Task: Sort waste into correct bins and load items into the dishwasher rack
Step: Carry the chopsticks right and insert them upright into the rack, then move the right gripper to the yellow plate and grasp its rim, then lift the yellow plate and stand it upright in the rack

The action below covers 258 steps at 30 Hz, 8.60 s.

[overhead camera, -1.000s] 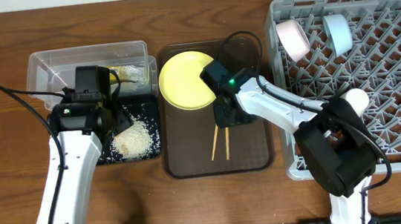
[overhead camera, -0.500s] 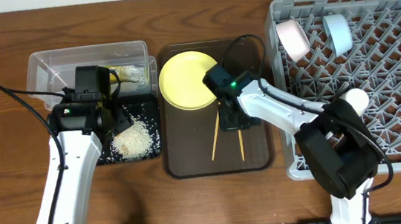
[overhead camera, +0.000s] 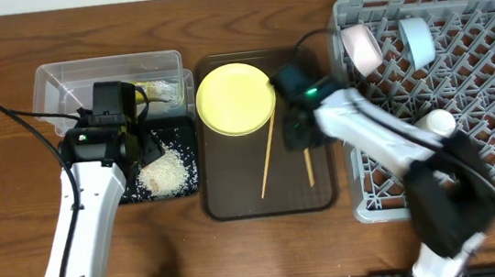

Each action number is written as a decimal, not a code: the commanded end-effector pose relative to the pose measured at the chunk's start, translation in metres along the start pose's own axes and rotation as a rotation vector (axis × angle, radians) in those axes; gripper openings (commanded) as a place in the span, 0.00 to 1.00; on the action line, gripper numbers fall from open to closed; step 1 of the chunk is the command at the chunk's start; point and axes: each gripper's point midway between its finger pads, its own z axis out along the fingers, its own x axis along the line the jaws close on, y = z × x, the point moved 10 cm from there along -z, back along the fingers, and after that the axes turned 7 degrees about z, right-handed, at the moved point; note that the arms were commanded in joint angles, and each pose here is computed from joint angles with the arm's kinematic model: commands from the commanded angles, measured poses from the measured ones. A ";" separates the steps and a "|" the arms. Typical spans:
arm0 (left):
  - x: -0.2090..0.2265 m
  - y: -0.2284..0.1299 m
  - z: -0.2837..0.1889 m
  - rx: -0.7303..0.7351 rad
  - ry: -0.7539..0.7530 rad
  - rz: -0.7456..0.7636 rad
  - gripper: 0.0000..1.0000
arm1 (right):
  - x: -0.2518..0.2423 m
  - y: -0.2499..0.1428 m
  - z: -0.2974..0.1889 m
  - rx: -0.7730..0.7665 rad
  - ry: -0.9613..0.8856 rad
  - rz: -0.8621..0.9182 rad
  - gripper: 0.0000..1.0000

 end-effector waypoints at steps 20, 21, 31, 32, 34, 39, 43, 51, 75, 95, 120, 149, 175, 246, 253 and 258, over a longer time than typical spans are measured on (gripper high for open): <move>0.002 -0.001 0.000 -0.001 0.003 -0.007 0.74 | -0.108 -0.006 -0.051 -0.090 -0.108 0.034 0.01; 0.002 -0.001 0.000 -0.001 0.003 -0.007 0.73 | -0.109 -0.008 -0.044 -0.092 -0.107 0.035 0.01; 0.002 -0.001 0.000 -0.001 0.003 -0.007 0.74 | -0.106 0.001 -0.034 -0.185 -0.077 0.037 0.36; 0.002 -0.001 0.000 -0.001 0.003 -0.007 0.74 | -0.106 0.003 -0.035 -0.196 -0.072 0.037 0.38; 0.002 -0.001 0.000 -0.001 0.003 -0.007 0.74 | -0.102 0.007 -0.042 -0.222 -0.056 0.035 0.43; 0.002 -0.001 0.000 -0.001 0.003 -0.007 0.74 | -0.092 0.018 -0.067 -0.300 -0.004 0.025 0.45; 0.002 -0.001 0.000 -0.001 0.003 -0.007 0.74 | -0.061 0.018 -0.079 -0.322 0.178 -0.068 0.45; 0.002 -0.001 0.000 -0.001 0.003 -0.007 0.74 | 0.014 -0.005 -0.064 -0.305 0.316 -0.216 0.47; 0.002 -0.001 0.000 0.000 0.003 -0.007 0.74 | 0.054 -0.048 0.069 -0.114 -0.033 -0.030 0.22; 0.002 -0.001 0.000 -0.001 0.003 -0.007 0.74 | -0.031 0.006 -0.051 -0.250 0.123 -0.111 0.01; 0.002 -0.001 0.000 -0.001 0.003 -0.007 0.74 | -0.110 0.005 -0.030 -0.136 -0.008 -0.011 0.15; 0.002 -0.001 0.000 -0.001 0.003 -0.007 0.74 | 0.016 0.045 -0.019 -0.474 0.375 -0.147 0.56; 0.002 -0.001 0.000 0.000 0.003 -0.007 0.74 | 0.016 0.036 0.084 -0.305 0.199 0.033 0.01; -0.015 -0.011 -0.012 0.096 -0.271 0.285 0.86 | -0.185 -0.008 -0.132 -0.395 0.049 0.181 0.86; 0.003 -0.038 -0.037 -0.020 -0.302 0.313 0.86 | -0.185 -0.036 -0.136 -0.381 0.080 0.154 0.87; 0.025 -0.069 -0.069 -0.292 -0.364 0.322 0.86 | -0.183 -0.071 -0.136 -0.557 0.144 0.114 0.92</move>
